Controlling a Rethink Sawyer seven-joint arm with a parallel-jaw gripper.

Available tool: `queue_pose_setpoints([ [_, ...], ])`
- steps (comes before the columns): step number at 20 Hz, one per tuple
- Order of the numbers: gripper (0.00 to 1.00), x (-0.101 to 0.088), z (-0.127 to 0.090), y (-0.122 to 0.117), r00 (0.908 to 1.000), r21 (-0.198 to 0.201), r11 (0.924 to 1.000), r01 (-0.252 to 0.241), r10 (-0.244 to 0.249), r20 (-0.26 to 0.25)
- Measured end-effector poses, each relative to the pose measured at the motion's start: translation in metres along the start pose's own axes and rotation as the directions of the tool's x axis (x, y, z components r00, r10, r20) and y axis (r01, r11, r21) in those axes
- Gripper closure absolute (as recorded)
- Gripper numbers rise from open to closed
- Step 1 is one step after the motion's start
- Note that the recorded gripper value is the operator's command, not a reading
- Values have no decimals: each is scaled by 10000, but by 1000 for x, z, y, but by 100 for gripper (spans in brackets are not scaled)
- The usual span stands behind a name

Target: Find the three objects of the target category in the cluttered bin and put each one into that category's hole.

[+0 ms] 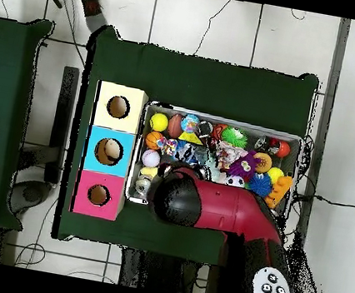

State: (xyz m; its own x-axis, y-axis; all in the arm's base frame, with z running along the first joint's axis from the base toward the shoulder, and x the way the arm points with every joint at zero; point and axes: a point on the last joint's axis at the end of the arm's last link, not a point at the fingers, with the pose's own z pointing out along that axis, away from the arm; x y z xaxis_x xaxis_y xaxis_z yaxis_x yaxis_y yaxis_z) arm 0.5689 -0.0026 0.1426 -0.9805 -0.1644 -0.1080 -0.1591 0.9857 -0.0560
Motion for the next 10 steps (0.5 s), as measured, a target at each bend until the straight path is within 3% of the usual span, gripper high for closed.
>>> queue_pose_setpoints([
  [4, 100, 7, -1, 39, 9993, -364, 9991, -216, 204, -328],
  [10, 100, 9, -11, 99, 9985, -583, 9979, -267, 239, -488],
])
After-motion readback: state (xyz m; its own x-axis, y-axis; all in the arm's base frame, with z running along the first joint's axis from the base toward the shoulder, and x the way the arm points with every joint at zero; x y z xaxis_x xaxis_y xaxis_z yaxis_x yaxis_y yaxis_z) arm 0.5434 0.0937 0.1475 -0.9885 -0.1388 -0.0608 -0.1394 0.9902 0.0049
